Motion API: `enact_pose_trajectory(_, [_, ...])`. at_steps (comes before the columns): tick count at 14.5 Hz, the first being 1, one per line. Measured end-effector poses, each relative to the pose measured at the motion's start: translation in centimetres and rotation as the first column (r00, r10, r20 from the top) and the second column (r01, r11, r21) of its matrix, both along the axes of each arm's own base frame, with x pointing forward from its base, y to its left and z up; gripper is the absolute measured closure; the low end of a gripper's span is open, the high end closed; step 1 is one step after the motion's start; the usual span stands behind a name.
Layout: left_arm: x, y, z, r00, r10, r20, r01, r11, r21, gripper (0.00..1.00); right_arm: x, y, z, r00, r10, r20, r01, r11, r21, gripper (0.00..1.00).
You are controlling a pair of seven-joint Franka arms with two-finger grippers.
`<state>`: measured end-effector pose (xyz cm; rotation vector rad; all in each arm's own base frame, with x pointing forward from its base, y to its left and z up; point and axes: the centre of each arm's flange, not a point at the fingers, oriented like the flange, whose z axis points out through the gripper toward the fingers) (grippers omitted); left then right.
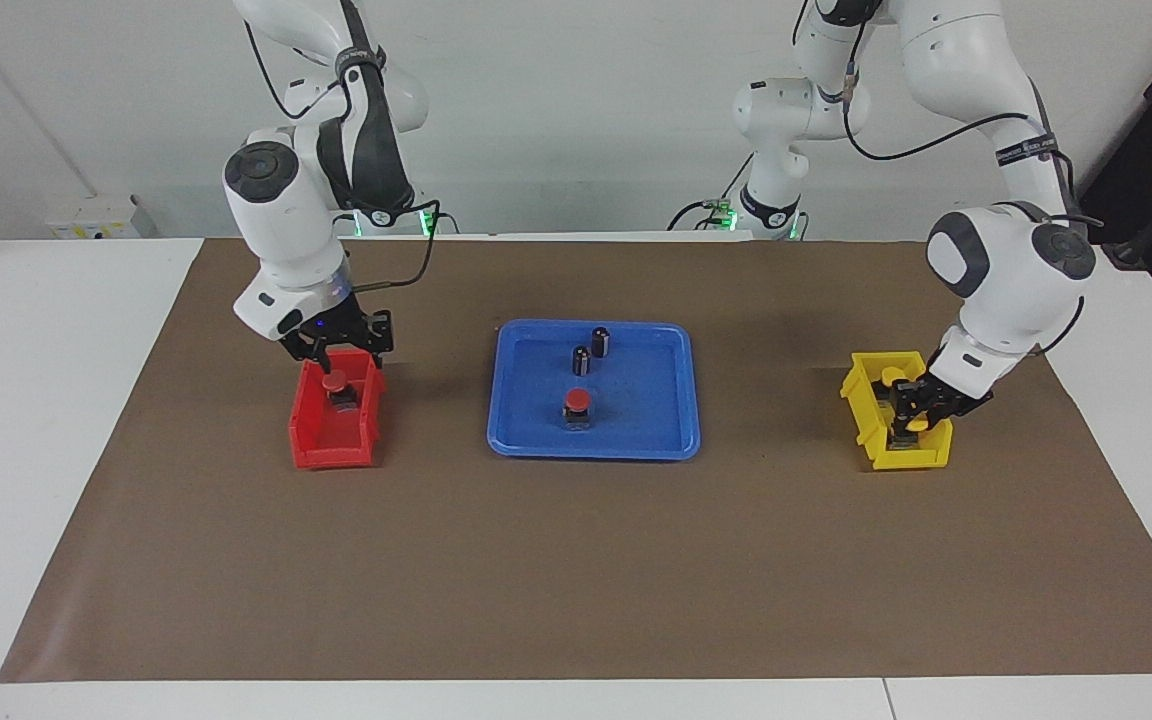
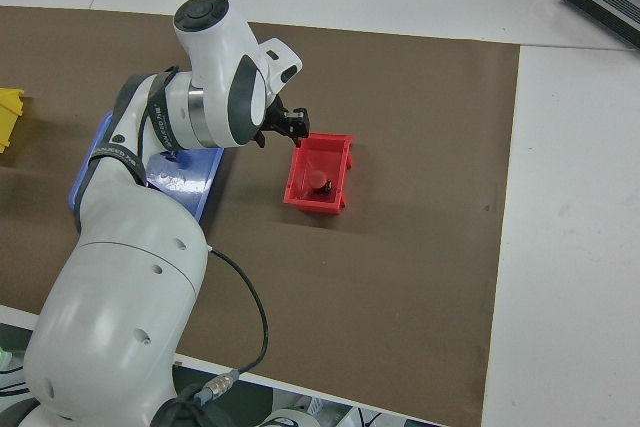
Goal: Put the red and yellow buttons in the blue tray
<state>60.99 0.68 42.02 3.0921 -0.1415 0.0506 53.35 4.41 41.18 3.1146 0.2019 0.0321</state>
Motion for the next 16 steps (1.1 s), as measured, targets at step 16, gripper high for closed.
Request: enact_pose_trajectory(16, [-9.1,-39.9,-6.7,0.988,0.147,0.040,-0.144,0.988,-0.058,0.59,-2.2,-3.2,-5.8,0.999,-0.024,0.028,0.024,1.000,0.006,0.36])
